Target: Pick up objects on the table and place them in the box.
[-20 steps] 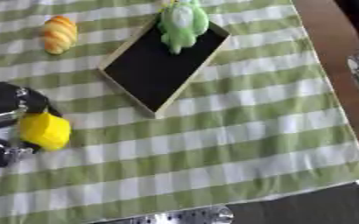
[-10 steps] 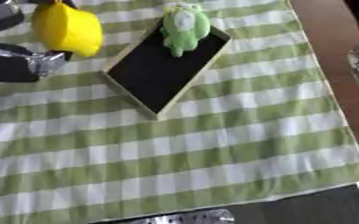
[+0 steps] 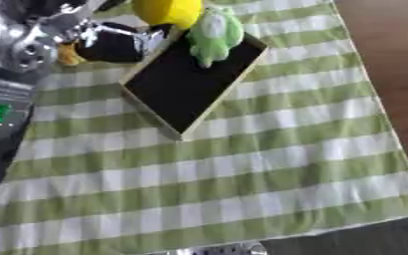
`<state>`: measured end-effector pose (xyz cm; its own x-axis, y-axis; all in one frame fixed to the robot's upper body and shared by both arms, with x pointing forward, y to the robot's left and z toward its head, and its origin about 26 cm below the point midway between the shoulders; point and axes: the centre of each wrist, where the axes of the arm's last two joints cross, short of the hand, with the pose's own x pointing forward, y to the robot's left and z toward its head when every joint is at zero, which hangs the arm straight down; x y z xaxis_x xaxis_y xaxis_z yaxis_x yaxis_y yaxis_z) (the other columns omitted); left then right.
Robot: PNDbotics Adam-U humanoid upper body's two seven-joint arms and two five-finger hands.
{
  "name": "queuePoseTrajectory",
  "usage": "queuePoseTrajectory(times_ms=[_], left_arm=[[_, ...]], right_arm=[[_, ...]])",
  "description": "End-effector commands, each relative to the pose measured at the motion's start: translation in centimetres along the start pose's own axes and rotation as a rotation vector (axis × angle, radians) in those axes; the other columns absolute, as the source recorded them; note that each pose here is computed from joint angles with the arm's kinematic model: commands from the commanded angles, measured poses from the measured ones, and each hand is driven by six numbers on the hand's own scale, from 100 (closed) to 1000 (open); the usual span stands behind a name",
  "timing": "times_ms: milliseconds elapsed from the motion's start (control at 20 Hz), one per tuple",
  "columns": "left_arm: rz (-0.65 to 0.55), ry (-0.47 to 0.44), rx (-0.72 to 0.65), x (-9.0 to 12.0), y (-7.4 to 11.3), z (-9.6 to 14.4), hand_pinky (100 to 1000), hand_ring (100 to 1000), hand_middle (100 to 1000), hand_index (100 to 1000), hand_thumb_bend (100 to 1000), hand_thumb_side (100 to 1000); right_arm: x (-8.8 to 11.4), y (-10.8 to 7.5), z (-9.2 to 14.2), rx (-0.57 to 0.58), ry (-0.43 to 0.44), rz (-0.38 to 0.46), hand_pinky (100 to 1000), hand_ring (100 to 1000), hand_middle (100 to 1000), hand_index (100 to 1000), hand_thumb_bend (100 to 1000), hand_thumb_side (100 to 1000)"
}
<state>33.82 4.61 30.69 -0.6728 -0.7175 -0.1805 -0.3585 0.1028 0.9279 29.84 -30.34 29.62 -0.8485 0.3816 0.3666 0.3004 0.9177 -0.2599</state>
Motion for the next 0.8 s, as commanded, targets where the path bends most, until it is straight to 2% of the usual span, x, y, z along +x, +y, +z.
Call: queuePoseTrajectory(times_ms=[50,250,550,650,800], left_arm=[[-0.023,0.029,-0.008,0.0,-1.2,-1.3,728,634,573,654,100,130],[-0.021,0.078,-0.080,-0.7,-4.1,-2.1,730,638,579,658,100,106],[-0.027,0.104,-0.144,-1.1,-6.6,-2.5,748,663,599,679,100,100],[-0.027,0.101,-0.169,-1.2,-7.2,-2.5,772,698,632,721,100,100],[-0.020,0.087,-0.203,-1.2,-7.8,-2.5,847,790,741,851,204,190]], right_arm=[[0.7,-0.1,-0.7,0.004,-0.036,-0.012,912,845,712,803,100,609],[0.7,0.0,-0.7,0.005,-0.038,-0.019,912,845,712,803,100,609],[0.6,-0.1,-0.6,0.004,-0.031,-0.018,912,844,711,802,100,611],[0.6,-0.1,-0.5,0.003,-0.029,-0.018,912,844,711,802,100,611],[0.6,-0.1,-0.5,0.000,-0.025,-0.018,912,844,711,802,100,611]])
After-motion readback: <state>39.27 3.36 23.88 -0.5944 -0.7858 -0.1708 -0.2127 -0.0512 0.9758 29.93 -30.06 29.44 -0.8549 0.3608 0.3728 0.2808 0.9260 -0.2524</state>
